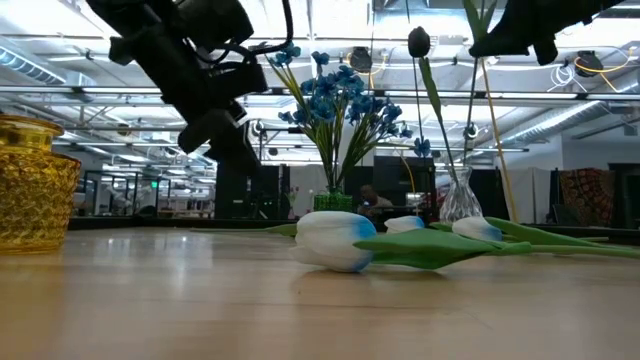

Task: Sort flowers into vase by color
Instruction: Put the bottom black tulip into the transparent vase

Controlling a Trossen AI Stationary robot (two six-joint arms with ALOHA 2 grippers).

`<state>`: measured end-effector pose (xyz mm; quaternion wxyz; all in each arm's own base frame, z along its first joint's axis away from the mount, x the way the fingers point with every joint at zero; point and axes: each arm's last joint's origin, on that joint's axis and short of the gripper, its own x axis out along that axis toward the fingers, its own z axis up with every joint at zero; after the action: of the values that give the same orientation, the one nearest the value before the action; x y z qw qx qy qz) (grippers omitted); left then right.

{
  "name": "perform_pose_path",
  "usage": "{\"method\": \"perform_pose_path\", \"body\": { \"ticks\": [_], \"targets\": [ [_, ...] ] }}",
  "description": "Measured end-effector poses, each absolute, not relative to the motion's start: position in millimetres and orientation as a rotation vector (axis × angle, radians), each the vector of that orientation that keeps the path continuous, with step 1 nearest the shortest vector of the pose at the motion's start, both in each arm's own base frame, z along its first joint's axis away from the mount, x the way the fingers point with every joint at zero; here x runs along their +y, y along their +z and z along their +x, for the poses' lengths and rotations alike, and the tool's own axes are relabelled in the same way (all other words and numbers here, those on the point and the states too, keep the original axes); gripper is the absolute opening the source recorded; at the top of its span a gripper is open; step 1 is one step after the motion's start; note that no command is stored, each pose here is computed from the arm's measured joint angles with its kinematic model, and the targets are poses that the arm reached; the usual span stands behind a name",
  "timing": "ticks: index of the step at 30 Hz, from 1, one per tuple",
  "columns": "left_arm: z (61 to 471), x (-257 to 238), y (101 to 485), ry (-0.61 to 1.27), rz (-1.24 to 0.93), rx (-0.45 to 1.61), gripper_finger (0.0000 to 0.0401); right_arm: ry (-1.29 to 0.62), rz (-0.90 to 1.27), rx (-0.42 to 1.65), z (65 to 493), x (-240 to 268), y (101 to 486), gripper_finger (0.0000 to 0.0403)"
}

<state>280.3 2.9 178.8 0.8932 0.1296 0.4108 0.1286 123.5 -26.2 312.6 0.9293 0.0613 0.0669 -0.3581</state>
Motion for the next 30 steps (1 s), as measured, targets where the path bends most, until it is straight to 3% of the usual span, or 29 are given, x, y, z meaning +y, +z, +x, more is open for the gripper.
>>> {"method": "perform_pose_path", "body": {
  "ticks": [14,21,30],
  "targets": [
    [281,12,176,0.22,0.287,0.816,0.0088,-0.766,0.149,0.153,133,-31,279,0.0023],
    [290,21,171,0.158,0.231,0.757,0.0088,-0.776,0.147,0.221,144,-32,266,0.0076],
    [300,22,135,0.111,0.284,0.858,0.0071,-0.785,0.141,0.297,143,-32,258,0.0166]
  ]
}}
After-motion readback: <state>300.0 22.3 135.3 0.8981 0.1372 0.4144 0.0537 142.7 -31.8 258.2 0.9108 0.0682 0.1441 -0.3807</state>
